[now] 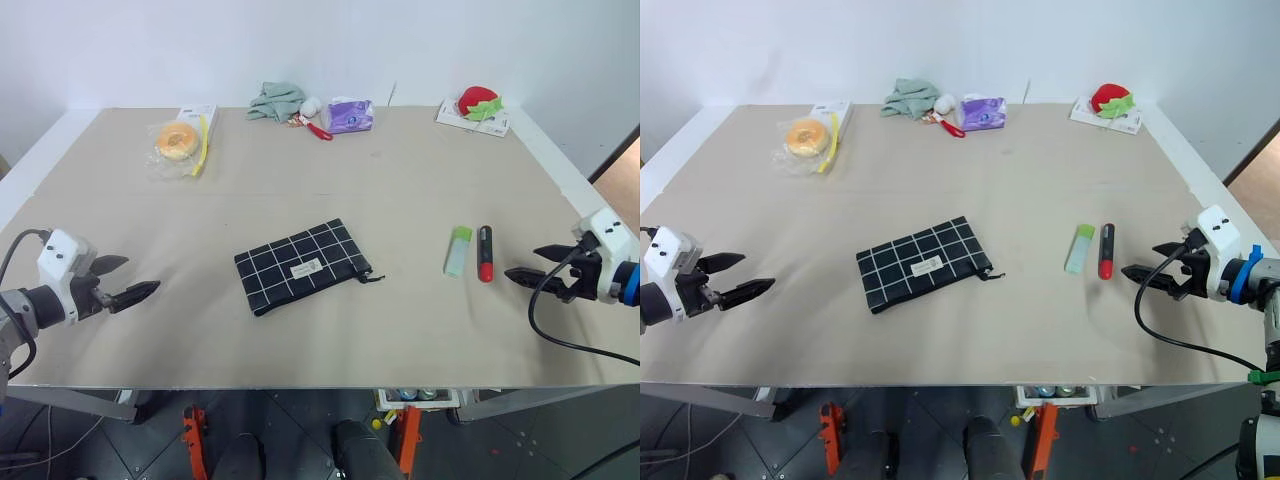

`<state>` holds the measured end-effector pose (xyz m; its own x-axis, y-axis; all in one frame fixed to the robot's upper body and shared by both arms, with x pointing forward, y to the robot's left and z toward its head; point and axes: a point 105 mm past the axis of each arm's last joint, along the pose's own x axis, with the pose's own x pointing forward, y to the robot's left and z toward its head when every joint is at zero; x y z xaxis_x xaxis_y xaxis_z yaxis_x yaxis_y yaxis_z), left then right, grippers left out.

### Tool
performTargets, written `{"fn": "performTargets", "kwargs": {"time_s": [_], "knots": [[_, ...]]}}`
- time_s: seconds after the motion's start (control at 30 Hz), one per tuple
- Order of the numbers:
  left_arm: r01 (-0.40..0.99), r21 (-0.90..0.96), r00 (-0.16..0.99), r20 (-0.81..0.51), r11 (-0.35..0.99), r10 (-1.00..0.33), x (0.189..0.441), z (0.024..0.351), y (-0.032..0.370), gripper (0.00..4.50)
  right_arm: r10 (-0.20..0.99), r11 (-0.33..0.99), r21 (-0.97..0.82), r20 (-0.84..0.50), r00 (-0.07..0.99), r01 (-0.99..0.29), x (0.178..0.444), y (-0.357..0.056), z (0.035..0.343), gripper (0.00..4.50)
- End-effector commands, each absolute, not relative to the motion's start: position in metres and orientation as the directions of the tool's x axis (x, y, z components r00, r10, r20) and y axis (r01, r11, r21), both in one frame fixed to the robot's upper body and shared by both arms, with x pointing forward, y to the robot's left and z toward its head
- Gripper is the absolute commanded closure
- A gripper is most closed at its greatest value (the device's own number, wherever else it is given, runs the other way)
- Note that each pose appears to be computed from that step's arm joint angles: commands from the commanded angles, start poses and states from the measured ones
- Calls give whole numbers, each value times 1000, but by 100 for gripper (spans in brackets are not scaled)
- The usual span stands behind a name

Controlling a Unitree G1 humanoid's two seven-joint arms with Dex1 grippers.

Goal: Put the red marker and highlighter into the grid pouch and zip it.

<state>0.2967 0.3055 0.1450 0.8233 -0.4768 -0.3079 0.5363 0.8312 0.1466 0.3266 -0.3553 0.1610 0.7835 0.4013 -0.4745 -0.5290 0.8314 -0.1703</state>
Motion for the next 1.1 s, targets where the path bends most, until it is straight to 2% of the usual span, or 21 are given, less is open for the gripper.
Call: {"fn": "performTargets", "kwargs": {"time_s": [0.03,0.87,1.07,1.1], "knots": [[536,183,831,-286,824,-477,300,158,306,5,372,832,-224,-453,810,-508,323,-363,179,0],[536,179,834,-268,825,-483,305,158,303,5,365,849,-229,-398,842,-476,325,-364,189,0],[540,220,840,-195,812,-506,309,169,296,5,544,795,-168,-230,807,-584,329,-319,219,0],[538,228,842,-181,811,-507,310,171,295,1,581,779,-153,-187,792,-608,329,-306,225,24]]}}
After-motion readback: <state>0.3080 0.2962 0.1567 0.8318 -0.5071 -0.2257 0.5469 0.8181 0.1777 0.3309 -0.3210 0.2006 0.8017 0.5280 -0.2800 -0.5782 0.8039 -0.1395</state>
